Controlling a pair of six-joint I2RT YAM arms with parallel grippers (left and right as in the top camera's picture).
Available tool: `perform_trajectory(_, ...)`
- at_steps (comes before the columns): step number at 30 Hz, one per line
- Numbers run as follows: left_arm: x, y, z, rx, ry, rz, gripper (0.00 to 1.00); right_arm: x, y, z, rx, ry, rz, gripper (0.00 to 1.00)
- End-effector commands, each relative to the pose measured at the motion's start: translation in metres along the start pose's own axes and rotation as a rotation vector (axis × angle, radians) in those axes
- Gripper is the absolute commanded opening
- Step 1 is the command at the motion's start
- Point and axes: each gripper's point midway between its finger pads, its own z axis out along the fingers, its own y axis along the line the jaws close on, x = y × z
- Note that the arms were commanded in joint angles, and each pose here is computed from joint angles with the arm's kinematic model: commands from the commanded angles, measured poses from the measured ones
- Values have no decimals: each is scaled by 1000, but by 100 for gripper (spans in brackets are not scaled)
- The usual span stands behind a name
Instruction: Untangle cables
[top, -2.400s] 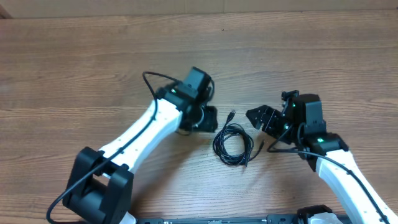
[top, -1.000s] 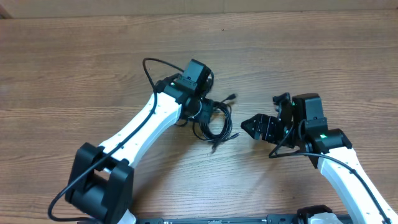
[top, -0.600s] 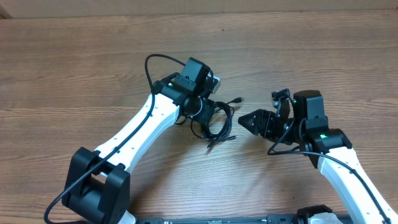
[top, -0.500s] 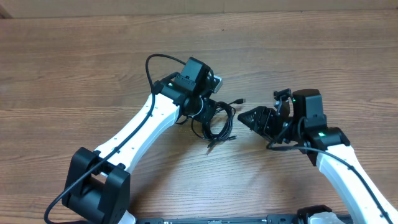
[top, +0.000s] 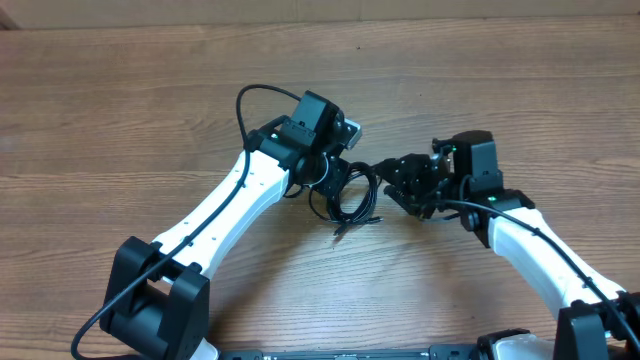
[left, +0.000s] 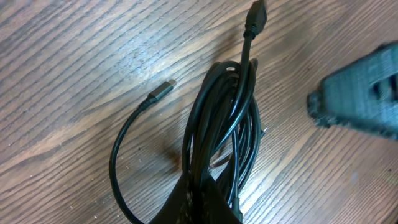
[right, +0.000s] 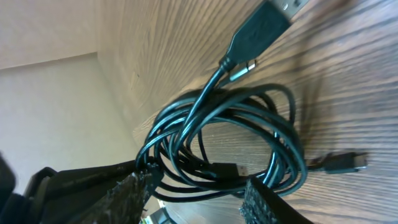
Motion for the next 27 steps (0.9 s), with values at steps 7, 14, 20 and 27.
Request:
perform_trajectory(7,-13,-29,-16,100,-58,94,4,-7,-8,25,86,-109,148,43)
perform_trajectory(14,-15,-53,-21,245,-69,102,4,-13,-15,35,90,-119,197,17)
perform_trajectory(20,-33,-58,-30,299,-142,61,4,-7,-30,35,155,-90,91,4)
perform_trajectory(27,-45,6,-49,158,-206,-144,4,5,-31,22,120,48,-188,4)
